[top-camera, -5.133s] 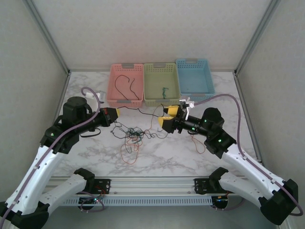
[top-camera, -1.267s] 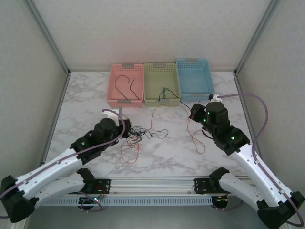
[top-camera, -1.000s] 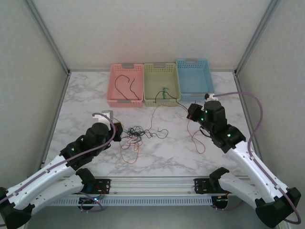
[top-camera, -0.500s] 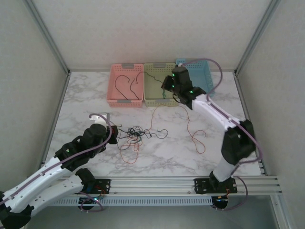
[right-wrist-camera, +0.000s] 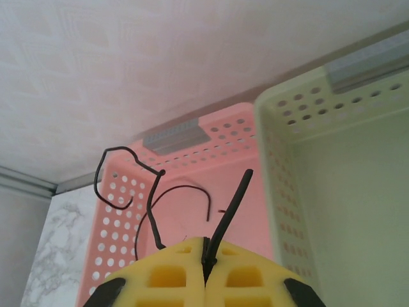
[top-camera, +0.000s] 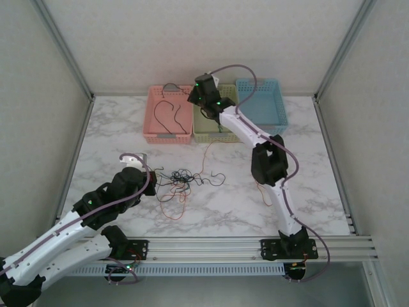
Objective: Untangle the cables
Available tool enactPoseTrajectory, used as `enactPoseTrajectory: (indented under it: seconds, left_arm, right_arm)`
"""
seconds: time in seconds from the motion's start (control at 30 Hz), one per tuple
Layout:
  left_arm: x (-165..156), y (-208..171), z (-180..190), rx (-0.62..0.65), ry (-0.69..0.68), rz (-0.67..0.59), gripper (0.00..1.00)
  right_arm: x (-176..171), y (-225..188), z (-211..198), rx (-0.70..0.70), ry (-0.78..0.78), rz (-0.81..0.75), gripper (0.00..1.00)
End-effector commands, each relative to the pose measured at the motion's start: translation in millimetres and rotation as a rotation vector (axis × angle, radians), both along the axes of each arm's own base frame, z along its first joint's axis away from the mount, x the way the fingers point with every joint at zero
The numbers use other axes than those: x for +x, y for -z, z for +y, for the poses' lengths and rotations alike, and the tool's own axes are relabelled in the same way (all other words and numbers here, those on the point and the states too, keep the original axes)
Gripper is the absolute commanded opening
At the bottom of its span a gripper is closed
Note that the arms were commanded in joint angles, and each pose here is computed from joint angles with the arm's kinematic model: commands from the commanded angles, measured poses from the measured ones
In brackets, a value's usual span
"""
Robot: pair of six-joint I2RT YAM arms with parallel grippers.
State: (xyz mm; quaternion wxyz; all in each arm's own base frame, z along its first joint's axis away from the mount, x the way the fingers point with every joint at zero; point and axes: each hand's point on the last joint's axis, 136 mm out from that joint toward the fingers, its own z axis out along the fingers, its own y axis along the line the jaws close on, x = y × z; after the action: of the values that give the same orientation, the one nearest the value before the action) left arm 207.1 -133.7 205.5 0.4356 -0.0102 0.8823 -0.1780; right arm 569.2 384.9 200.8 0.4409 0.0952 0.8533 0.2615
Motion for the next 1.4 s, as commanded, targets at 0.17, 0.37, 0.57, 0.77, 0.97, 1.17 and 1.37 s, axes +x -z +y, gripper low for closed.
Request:
enactPoseTrajectory:
  seconds: [0.17, 0.37, 0.57, 0.77, 0.97, 1.17, 1.37]
  left_arm:
    - [-2, -8, 6, -0.013, -0.023, -0.005, 0.00]
    - [-1, -5, 6, -0.012, -0.025, -0.003, 0.00]
    - [-1, -7, 6, -0.011, -0.024, -0.009, 0.00]
    - [1, -8, 6, -0.010, -0.026, -0.017, 0.00]
    - [0, -13, 1, -0.026, -0.002, -0.020, 0.00]
    - [-1, -29, -7, -0.061, 0.046, -0.042, 0.00]
    - [-2, -47, -7, -0.057, 0.064, -0.064, 0.00]
  right_arm:
    - [-10, 27, 26, -0.077, 0.011, 0.027, 0.11]
    - [-21, 35, 37, -0.089, -0.057, 0.059, 0.38]
    - [-51, 23, 53, -0.097, -0.213, 0.084, 0.48]
    - [-84, 18, 58, -0.056, -0.333, 0.166, 0.55]
    - [-103, -15, 49, -0.068, -0.398, 0.103, 0.55]
    - [-152, -66, 20, -0.076, -0.523, -0.079, 0.56]
    - [-229, -57, -22, -0.149, -0.723, -0.257, 0.57]
